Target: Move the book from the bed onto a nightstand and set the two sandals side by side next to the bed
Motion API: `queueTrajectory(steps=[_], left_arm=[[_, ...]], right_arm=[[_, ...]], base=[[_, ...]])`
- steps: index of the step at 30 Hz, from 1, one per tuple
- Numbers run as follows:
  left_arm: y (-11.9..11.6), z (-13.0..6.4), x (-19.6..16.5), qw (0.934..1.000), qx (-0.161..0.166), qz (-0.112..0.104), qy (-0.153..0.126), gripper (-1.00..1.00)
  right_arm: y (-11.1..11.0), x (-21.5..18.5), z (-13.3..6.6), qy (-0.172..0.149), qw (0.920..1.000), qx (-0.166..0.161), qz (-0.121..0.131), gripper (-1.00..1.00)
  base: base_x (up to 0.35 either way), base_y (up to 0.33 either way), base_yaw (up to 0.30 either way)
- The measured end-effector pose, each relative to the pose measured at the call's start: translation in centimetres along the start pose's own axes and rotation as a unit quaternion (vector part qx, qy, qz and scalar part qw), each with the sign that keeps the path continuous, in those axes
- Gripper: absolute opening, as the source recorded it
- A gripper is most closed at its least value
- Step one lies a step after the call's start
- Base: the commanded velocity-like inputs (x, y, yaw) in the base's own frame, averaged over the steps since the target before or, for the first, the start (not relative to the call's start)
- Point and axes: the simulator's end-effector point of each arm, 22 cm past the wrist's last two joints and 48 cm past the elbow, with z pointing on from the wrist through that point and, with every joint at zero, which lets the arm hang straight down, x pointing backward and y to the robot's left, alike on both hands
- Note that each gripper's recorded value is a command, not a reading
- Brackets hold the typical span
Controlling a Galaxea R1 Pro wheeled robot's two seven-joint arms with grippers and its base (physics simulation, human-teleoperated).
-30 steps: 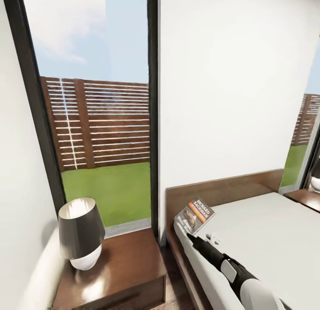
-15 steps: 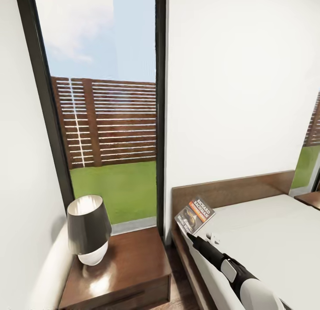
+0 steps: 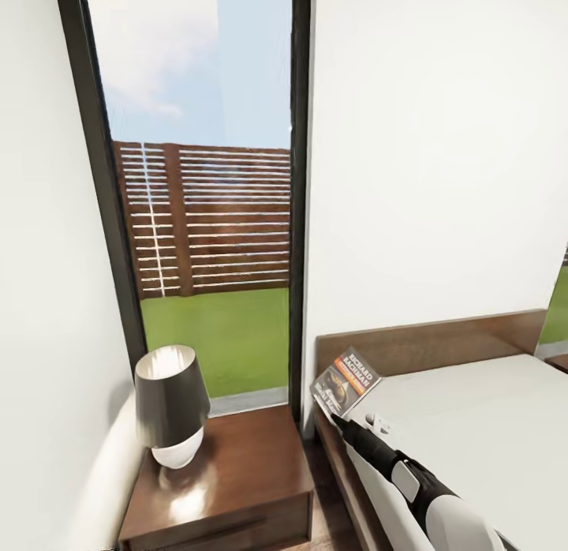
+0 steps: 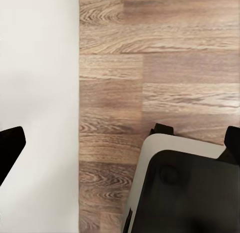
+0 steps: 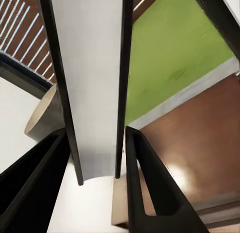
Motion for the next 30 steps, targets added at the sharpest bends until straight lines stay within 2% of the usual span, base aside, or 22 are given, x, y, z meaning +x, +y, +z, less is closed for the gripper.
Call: queueTrajectory(steps=[17,30], left_arm=[[-0.01,-0.02,-0.27,1.0,0.0,-0.001,-0.004,1.0],[-0.11,-0.04,-0.87,0.9998,0.001,-0.003,-0.018,1.0]], right_arm=[[0.1,0.02,0.03,0.001,1.0,0.002,-0.003,-1.0],[-0.23,-0.26,-0.1,0.0,1.0,0.006,-0.006,-1.0]], base=[[0.0,0.0,0.06],[0.0,0.0,0.228]])
